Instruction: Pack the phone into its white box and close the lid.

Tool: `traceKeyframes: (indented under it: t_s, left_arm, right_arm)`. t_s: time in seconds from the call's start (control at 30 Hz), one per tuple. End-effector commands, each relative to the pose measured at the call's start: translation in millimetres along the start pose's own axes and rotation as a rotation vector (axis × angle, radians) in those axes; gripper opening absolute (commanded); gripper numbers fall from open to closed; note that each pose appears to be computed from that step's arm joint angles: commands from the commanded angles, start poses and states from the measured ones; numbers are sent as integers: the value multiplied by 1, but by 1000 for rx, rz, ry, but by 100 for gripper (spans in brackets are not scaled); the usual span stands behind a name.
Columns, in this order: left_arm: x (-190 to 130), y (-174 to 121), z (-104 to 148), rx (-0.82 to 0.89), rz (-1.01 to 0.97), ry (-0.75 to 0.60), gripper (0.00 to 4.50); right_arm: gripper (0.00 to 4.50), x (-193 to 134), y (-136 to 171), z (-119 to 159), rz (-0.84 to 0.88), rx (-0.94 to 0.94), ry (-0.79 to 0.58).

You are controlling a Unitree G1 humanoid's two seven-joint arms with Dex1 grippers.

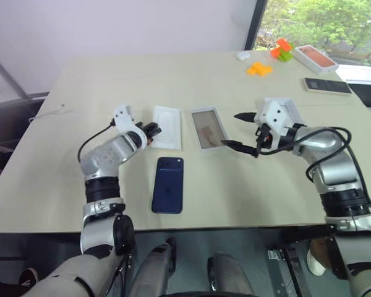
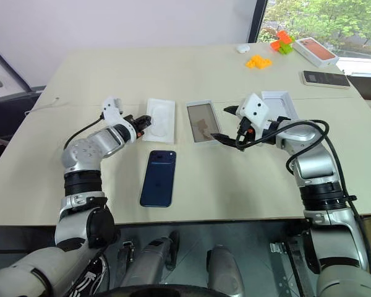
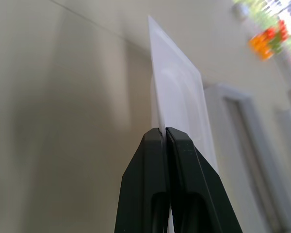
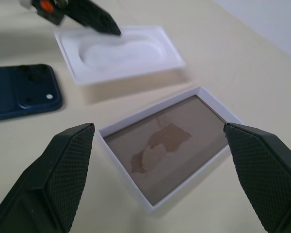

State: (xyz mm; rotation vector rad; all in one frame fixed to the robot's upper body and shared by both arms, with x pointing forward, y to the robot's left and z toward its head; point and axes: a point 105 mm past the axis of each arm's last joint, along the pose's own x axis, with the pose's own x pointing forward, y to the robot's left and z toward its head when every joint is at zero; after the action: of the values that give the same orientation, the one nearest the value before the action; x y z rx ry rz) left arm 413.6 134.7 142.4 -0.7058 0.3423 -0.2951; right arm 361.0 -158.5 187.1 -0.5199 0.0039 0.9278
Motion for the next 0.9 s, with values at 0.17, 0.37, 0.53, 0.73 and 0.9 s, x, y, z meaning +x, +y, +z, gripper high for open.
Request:
traceKeyframes:
  t_s: [0.17, 0.37, 0.53, 0.73, 0.9]
  left_arm:
    - [-16, -9, 16, -115, -70, -102, 1]
    - [-11, -22, 15, -158, -65, -130, 1]
    - [2, -51, 15, -153, -104, -155, 1]
    - [29, -82, -10, -117, -130, -88, 1]
    - [50, -94, -36, -60, -76, -32, 1]
  right_arm:
    - [450, -8, -18, 10, -41, -49, -10]
    - [450, -15, -25, -1, -58, -59, 43]
    - [450, -32, -32, -13, -65, -21, 85]
    - [450, -55, -26, -14, -14, 104, 65]
    - [450, -63, -27, -18, -46, 85, 97]
